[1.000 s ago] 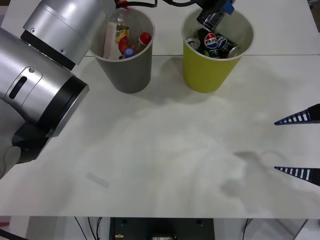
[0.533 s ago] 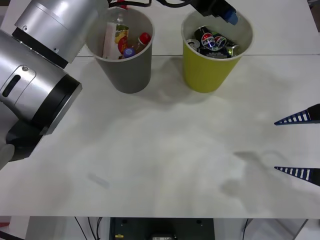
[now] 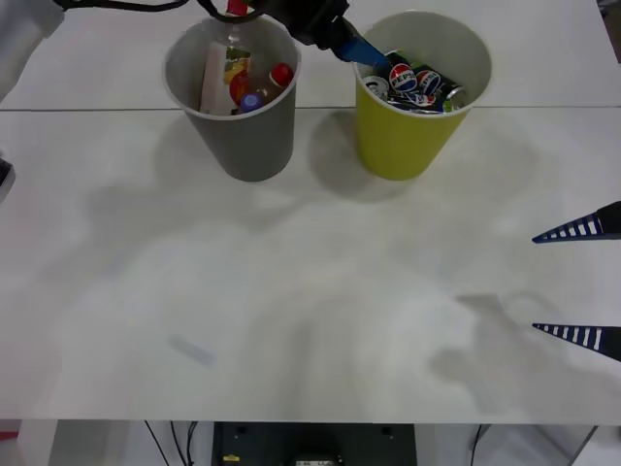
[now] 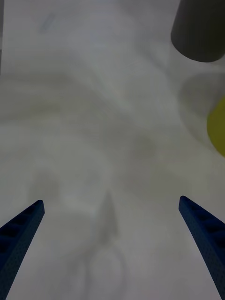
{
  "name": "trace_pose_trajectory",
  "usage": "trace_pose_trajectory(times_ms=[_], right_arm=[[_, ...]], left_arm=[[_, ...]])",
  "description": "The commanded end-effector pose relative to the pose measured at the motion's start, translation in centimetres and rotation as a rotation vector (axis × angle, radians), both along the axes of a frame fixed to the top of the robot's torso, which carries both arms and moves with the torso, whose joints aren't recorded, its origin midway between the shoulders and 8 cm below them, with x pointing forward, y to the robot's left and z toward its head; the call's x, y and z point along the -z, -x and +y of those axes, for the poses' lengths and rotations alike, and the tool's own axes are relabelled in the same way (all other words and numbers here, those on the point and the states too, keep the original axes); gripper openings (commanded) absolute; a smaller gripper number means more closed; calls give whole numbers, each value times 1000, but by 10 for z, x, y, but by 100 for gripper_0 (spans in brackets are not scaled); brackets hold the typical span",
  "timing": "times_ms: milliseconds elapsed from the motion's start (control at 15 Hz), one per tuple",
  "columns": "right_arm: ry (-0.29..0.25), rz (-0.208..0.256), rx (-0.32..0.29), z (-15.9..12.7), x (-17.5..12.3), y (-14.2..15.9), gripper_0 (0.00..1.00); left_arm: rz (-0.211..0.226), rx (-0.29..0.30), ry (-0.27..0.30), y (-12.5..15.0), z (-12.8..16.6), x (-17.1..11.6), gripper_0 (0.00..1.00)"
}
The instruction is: Put the can into the green bin and the plastic bottle into the gray bin
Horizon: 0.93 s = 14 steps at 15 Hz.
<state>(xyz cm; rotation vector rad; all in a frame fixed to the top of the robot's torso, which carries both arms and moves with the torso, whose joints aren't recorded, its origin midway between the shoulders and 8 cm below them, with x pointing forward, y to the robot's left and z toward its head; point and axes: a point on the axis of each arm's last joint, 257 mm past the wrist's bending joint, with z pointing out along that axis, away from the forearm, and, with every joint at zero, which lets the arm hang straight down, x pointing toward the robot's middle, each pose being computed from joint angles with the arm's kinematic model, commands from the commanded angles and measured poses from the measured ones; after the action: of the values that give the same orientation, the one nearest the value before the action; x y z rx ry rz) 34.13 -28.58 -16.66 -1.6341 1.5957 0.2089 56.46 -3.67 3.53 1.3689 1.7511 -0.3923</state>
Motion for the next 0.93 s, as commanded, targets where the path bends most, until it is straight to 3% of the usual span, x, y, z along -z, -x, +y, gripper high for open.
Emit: trace_pose_trajectory(times_ms=[67,400,533,667,933], right_arm=[[0,0,0,0,0,0,100],[0,0,0,0,0,0,100],[0,0,0,0,0,0,100],[0,0,0,0,0,0,100],[0,0,0,0,0,0,100]], left_arm=[[-18,22,-7,17,31,11,100],[-42,54,-14,51,83,18,100],[-81,85,-35,63,106,25,100],[-92,122,-31,74,130,40,100],[-150,196,-80,101,174,69,100]])
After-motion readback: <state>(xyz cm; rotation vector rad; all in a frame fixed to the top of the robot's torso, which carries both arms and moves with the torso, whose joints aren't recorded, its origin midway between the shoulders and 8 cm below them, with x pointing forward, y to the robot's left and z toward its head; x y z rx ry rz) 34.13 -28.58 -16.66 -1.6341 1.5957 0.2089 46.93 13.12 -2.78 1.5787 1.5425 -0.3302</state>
